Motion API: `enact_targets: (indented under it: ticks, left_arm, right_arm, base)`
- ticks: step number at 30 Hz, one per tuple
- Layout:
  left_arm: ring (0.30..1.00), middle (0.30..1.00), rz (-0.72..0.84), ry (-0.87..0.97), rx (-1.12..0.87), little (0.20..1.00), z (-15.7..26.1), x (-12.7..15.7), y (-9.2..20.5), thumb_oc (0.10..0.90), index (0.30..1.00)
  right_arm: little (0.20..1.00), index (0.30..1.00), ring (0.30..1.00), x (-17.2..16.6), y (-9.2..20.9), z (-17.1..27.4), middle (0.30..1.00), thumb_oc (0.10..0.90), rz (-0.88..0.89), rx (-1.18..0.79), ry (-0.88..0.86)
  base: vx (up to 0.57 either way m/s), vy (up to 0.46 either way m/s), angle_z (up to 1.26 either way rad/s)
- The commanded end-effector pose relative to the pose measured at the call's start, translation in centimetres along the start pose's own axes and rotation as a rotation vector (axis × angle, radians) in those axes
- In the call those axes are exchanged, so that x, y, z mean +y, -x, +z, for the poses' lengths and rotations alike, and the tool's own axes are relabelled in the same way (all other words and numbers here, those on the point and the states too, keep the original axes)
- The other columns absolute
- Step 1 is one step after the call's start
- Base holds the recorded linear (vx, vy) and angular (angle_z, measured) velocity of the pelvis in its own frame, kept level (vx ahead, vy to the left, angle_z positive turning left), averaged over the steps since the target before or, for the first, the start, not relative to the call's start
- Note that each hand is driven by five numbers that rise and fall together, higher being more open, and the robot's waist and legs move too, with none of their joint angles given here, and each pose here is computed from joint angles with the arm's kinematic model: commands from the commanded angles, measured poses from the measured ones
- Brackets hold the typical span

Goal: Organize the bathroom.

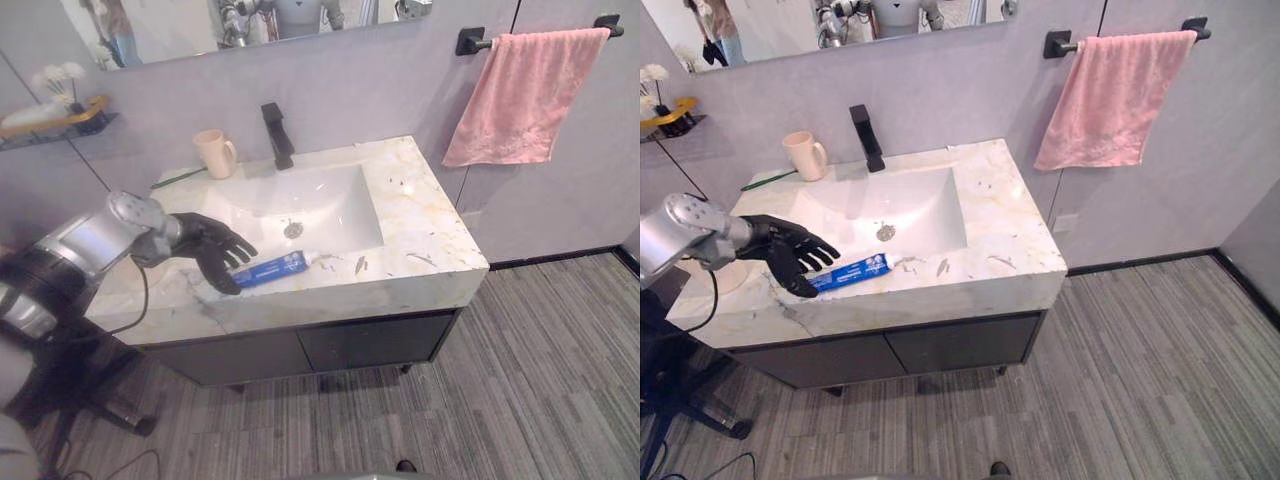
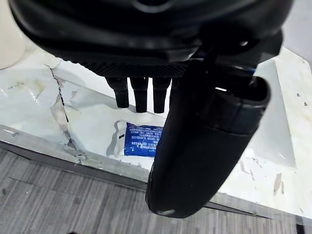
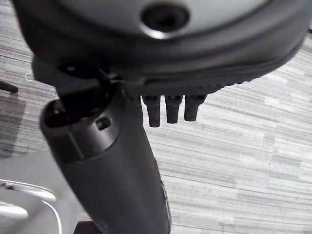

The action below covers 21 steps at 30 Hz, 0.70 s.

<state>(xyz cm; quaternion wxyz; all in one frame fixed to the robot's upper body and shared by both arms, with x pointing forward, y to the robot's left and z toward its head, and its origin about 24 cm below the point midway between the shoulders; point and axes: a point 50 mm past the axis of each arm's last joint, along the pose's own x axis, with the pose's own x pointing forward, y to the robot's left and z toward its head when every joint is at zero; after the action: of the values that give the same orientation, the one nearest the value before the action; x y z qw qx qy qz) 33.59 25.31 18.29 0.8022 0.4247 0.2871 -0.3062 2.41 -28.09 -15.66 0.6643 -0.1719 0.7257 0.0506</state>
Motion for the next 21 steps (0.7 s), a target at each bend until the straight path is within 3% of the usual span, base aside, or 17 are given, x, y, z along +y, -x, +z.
enact_targets:
  ticks: [1, 9, 21]
  left_arm:
    - [0.900, 0.900, 0.332, -0.044, -0.073, 0.900, 1.2, 5.6, 6.0, 0.800, 0.900]
    - [0.900, 0.900, 0.453, -0.061, -0.077, 0.900, 0.9, 7.0, 7.4, 0.800, 0.900]
    - [0.900, 0.900, 0.412, -0.027, -0.104, 0.900, 1.4, 6.4, 7.1, 0.800, 0.900]
  right_arm:
    - [0.900, 0.900, 0.900, -3.2, 0.7, -2.8, 0.900, 0.800, -0.093, 0.071, 0.032]
    - [0.900, 0.900, 0.900, -3.9, 0.9, -2.1, 0.900, 0.800, -0.134, 0.014, 0.059]
    - [0.900, 0.900, 0.900, -4.3, 1.1, -1.5, 0.900, 0.800, -0.147, 0.000, 0.044]
  base:
    - [0.00, 0.000, 0.00]
    - [0.00, 0.000, 0.00]
    - [0.00, 0.000, 0.00]
